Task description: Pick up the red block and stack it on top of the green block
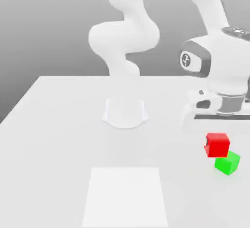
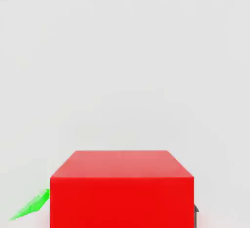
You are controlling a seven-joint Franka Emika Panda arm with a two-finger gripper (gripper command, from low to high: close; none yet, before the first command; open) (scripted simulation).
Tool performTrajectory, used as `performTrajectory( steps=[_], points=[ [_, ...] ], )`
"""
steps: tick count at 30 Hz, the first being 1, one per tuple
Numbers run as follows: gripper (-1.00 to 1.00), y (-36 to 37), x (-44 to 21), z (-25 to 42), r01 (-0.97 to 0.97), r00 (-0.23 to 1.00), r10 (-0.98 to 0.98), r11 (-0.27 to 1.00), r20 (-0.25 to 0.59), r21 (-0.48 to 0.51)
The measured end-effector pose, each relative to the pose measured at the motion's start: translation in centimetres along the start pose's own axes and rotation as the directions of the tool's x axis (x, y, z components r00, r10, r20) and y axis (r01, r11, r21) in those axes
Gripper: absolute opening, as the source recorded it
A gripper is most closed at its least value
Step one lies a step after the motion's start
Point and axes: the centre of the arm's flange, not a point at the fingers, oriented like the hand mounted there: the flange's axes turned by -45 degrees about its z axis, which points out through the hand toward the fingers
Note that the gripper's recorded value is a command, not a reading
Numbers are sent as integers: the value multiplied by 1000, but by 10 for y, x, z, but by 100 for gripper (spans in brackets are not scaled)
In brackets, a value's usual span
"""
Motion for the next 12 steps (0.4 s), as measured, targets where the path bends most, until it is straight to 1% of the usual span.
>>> performTrajectory(
  steps=[4, 6, 9, 10, 12],
  points=[
    [-100, -44, -44, 8, 31, 1000, -31, 1000, -3, -1],
    [-100, -30, -25, 24, -31, 1000, 31, 1000, -5, -1],
    [-100, -27, -24, 52, -40, 999, 40, 999, -3, -2],
    [100, -27, -24, 59, -40, 999, 40, 999, -2, -2],
    [100, -27, -24, 59, -40, 999, 40, 999, -2, -2]
  ],
)
